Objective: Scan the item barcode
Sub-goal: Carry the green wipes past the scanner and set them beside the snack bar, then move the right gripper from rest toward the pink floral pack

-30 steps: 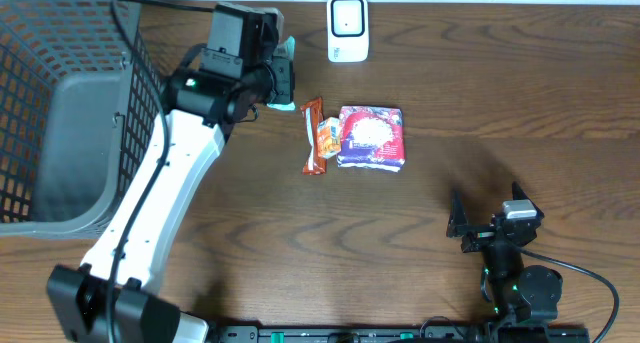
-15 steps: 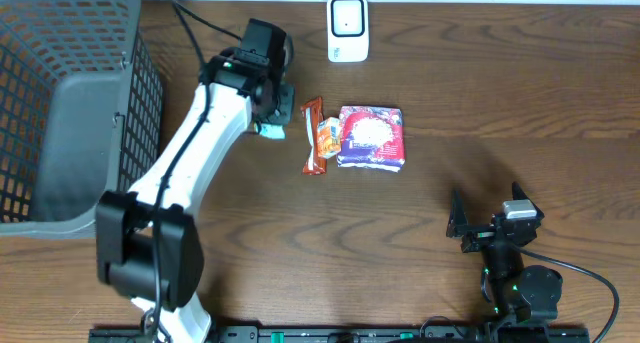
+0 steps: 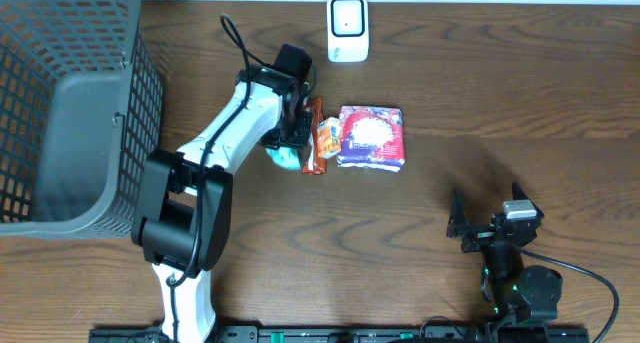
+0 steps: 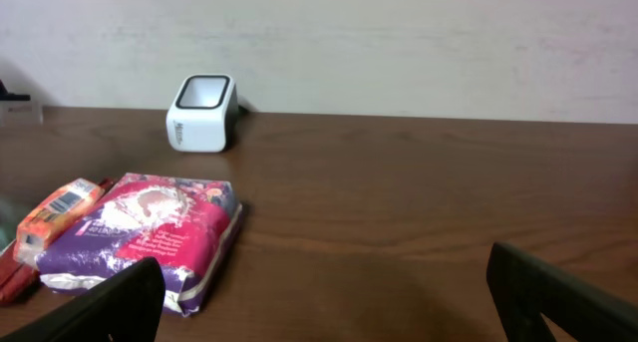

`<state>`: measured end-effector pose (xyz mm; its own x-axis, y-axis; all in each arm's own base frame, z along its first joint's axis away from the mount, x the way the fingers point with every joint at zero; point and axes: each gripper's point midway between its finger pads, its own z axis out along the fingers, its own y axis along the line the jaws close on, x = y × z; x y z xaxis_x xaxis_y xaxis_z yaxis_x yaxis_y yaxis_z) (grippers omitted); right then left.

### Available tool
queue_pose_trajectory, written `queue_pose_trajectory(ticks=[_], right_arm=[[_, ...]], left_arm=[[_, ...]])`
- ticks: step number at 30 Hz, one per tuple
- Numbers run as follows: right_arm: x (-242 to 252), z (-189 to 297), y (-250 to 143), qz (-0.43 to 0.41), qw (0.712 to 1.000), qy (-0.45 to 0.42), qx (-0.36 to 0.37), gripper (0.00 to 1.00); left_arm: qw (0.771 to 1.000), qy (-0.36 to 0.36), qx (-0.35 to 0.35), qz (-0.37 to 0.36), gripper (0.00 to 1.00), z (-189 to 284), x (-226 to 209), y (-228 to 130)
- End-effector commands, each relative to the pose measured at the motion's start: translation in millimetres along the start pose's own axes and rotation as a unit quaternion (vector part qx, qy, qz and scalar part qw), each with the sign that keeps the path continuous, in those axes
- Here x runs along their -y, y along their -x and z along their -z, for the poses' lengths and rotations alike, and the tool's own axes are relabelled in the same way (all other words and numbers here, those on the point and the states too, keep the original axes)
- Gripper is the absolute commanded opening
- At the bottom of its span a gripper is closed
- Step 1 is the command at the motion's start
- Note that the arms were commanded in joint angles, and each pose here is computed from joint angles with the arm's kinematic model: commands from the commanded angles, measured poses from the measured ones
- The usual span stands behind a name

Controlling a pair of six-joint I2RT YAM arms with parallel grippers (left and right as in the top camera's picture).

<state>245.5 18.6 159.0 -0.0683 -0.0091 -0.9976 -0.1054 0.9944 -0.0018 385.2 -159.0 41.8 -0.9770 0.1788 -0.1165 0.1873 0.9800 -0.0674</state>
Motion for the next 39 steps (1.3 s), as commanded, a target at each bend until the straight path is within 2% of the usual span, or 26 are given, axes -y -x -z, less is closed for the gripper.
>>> queue_pose_trajectory(ticks=[1, 2, 5, 9, 10, 12, 13, 16, 20, 25, 29, 39], right_arm=[[1.8, 0.1, -0.9, 0.003, 1.000, -0.004, 0.000, 0.99], [1.8, 0.1, -0.8, 0.003, 1.000, -0.004, 0.000, 0.99], [1.8, 0.1, -0.8, 0.003, 1.000, -0.004, 0.000, 0.99], [1.9, 0.1, -0.9, 0.003, 1.000, -0.004, 0.000, 0.99], [1.8, 0.1, -0.8, 0.003, 1.000, -0.004, 0.000, 0.99], [1.8, 0.1, -0.9, 0.003, 1.000, -0.004, 0.000, 0.99], [1.9, 0.1, -0.9, 0.003, 1.000, -0.004, 0.000, 0.99], [1.8, 0.1, -0.9, 0.003, 1.000, -0.004, 0.000, 0.99], [1.8, 0.1, -0.8, 0.003, 1.000, -0.004, 0.000, 0.99], [1.8, 0.1, -0.8, 0.003, 1.000, -0.004, 0.000, 0.99], [1.8, 0.1, -0.8, 0.003, 1.000, -0.004, 0.000, 0.99], [1.8, 0.2, 4.0, 0.004, 1.000, -0.004, 0.010, 0.99]], left_arm=[[1.000, -0.003, 0.006, -0.003, 0.71, 4.7, 0.2, 3.5], [1.000, -0.005, 0.016, -0.005, 0.73, 11.9, 0.9, 8.4], [0.999, -0.010, 0.044, -0.005, 0.73, 34.1, 3.4, 20.3], [0.993, -0.022, 0.115, -0.004, 0.74, 90.3, 5.5, 36.1], [0.990, -0.026, 0.138, -0.004, 0.84, 109.2, 5.1, 38.4], [0.984, -0.031, 0.177, -0.001, 0.94, 143.0, 2.2, 38.9], [0.980, -0.033, 0.198, 0.002, 0.98, 161.9, -0.7, 37.7], [0.970, -0.037, 0.238, 0.008, 0.98, 206.8, -7.8, 23.7], [0.967, -0.039, 0.253, 0.008, 0.98, 244.9, -11.3, -10.6], [0.975, -0.034, 0.217, 0.010, 0.98, 258.5, -17.0, -59.2], [0.982, -0.029, 0.187, 0.012, 0.98, 258.1, -20.3, -82.5], [0.984, -0.027, 0.176, 0.012, 0.98, 255.5, -21.2, -87.5]])
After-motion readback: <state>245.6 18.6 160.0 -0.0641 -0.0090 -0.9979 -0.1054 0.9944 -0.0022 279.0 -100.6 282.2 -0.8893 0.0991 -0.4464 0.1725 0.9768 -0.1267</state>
